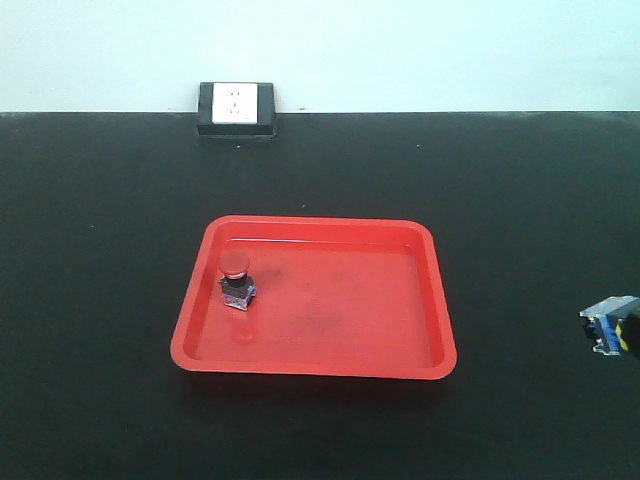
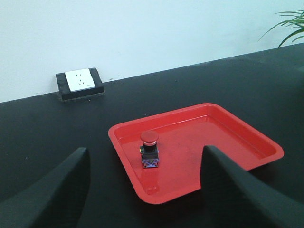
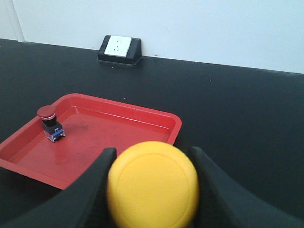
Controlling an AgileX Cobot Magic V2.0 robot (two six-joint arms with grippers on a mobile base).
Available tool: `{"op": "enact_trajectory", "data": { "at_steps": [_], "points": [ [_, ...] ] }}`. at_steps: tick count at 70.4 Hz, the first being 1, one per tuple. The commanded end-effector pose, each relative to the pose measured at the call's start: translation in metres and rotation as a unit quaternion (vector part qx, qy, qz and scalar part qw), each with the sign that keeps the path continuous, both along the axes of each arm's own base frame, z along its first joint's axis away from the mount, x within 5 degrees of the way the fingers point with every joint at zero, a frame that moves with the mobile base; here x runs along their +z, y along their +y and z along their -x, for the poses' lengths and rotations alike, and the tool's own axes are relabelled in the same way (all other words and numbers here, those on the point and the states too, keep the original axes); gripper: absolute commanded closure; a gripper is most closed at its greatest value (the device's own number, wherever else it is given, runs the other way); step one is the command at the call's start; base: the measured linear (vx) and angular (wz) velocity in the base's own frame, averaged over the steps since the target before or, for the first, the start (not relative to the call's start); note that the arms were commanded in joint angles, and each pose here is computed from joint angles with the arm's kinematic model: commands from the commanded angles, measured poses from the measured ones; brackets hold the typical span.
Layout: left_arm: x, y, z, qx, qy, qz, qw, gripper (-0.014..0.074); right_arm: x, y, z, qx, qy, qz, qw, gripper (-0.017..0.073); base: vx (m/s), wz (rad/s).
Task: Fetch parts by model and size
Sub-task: 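Open the left gripper and withdraw the left arm, then lower the yellow-capped button into the tray with the right gripper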
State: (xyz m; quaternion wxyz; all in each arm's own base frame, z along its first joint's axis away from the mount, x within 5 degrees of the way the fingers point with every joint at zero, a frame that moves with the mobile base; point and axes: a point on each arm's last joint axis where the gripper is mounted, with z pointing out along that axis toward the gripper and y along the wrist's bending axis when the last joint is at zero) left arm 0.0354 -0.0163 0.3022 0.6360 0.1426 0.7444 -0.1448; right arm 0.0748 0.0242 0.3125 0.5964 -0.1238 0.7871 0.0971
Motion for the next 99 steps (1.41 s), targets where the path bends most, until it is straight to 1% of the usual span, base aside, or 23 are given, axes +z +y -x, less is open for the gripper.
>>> {"op": "enact_trajectory", "data": {
  "at_steps": [1, 5, 11, 17, 24, 31, 39, 46, 54, 62, 68, 74, 81, 99],
  "points": [
    [0.011, 0.0, 0.001, -0.001, -0.048, 0.023, 0.999, 0.0129, 0.016, 0.002, -0.004, 0.002, -0.047, -0.016, 0.999, 0.0569, 0.0, 0.0],
    [0.011, 0.0, 0.0, -0.001, -0.049, 0.024, 0.999, 0.0129, 0.016, 0.005, -0.009, 0.005, -0.044, -0.026, 0.999, 0.0569, 0.0, 0.0],
    [0.011, 0.0, 0.0, -0.001, -0.048, 0.023, 0.999, 0.0129, 0.016, 0.011, -0.023, 0.007, -0.022, -0.03, 0.999, 0.0569, 0.0, 0.0],
    [0.01, 0.0, 0.0, -0.001, -0.048, 0.023, 0.999, 0.0129, 0.019, 0.019, -0.044, 0.007, 0.009, -0.019, 1.0, 0.0569, 0.0, 0.0],
    [0.01, 0.0, 0.0, -0.001, -0.045, 0.022, 0.999, 0.0129, 0.029, 0.027, -0.066, 0.009, 0.021, -0.005, 1.0, 0.0567, 0.0, 0.0],
    [0.009, 0.0, 0.0, -0.002, -0.039, 0.019, 0.999, 0.0129, 0.038, 0.035, -0.089, 0.014, 0.036, 0.016, 0.999, 0.0566, 0.0, 0.0],
    [0.008, 0.0, 0.0, -0.002, -0.038, 0.019, 0.999, 0.0129, 0.038, 0.047, -0.119, 0.014, 0.072, 0.024, 0.997, 0.0564, 0.0, 0.0],
    [0.008, 0.0, 0.0, -0.002, -0.038, 0.019, 0.999, 0.0129, 0.036, 0.057, -0.146, 0.012, 0.095, 0.024, 0.995, 0.0562, 0.0, 0.0],
    [0.008, 0.0, 0.0, -0.002, -0.038, 0.019, 0.999, 0.0129, 0.026, 0.068, -0.177, 0.002, 0.134, 0.015, 0.991, 0.0561, 0.0, 0.0],
    [0.008, 0.0, 0.0, -0.002, -0.038, 0.019, 0.999, 0.0129, 0.004, 0.08, -0.209, -0.014, 0.182, 0.003, 0.983, 0.0559, 0.0, 0.0],
    [0.008, 0.0, 0.0, -0.002, -0.038, 0.019, 0.999, 0.0129, -0.014, 0.087, -0.229, -0.019, 0.209, 0.007, 0.978, 0.0557, 0.0, 0.0],
    [0.008, 0.0, 0.0, -0.002, -0.038, 0.019, 0.999, 0.0129, -0.03, 0.094, -0.247, -0.027, 0.234, 0.004, 0.972, 0.0555, 0.0, 0.0],
    [0.008, 0.0, 0.0, -0.002, -0.038, 0.019, 0.999, 0.0129, -0.041, 0.1, -0.262, -0.031, 0.248, 0.002, 0.968, 0.0553, 0.0, 0.0],
    [0.008, 0.0, 0.0, -0.002, -0.038, 0.019, 0.999, 0.0129, -0.07, 0.107, -0.283, -0.033, 0.278, 0.017, 0.96, 0.0547, 0.0, 0.0]
  ]
}}
